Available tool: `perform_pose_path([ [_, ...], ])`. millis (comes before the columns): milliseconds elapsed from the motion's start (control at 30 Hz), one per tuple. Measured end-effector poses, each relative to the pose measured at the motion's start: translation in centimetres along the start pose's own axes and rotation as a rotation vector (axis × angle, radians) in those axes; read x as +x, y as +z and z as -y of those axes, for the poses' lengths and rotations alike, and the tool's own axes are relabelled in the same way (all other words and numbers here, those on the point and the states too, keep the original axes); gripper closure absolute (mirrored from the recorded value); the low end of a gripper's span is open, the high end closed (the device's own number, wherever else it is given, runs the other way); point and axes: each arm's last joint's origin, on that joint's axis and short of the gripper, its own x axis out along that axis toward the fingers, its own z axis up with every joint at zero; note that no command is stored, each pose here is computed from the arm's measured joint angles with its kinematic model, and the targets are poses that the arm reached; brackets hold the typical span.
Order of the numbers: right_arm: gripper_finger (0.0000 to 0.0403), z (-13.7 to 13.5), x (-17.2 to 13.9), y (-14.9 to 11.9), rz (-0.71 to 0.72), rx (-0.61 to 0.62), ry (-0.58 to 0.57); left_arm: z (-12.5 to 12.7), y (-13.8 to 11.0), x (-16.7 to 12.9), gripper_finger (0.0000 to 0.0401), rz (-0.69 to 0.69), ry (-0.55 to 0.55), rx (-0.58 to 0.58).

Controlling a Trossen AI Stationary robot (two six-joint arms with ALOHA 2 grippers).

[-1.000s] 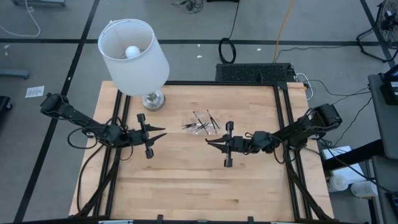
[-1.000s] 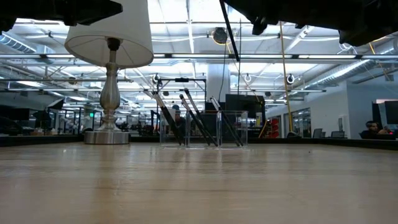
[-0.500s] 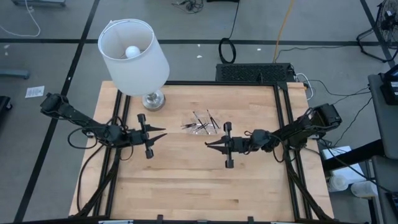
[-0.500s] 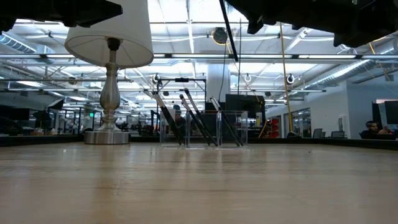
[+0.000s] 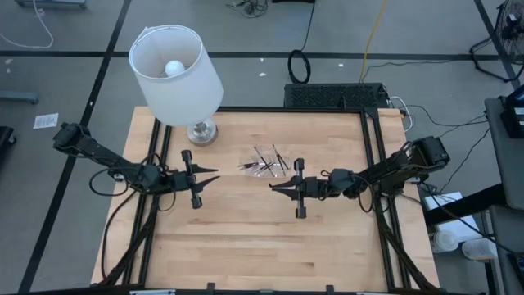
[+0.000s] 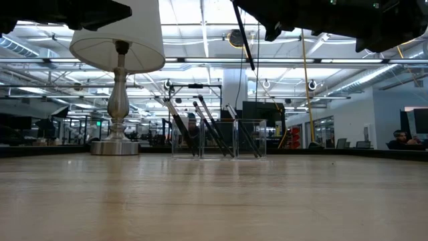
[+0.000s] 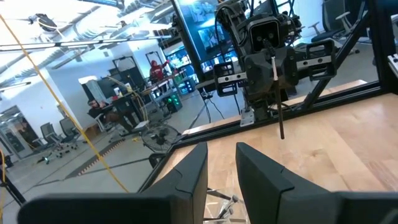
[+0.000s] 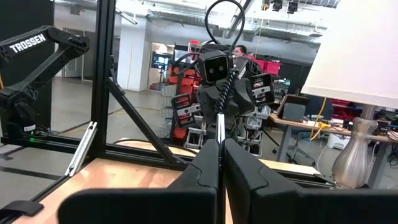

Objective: Put items in baskets/containers
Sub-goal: Put the brow brush into the transparent organizer

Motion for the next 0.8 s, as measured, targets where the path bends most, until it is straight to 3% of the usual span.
perform_pose_path([
  [500, 0.0403, 0.00, 0.01, 0.01, 0.000, 0.018, -0.002, 0.00, 0.01, 0.00, 0.0308, 0.000, 0.001, 0.002],
  [700, 0.0403, 0.17, -0.10, 0.07, -0.023, 0.003, -0.181, -0.01, 0.01, 0.00, 0.0308, 0.001, 0.001, 0.008],
  [800, 0.0403, 0.20, -0.11, 0.09, -0.026, 0.003, -0.206, -0.01, 0.01, 0.00, 0.0308, 0.001, 0.001, 0.009],
])
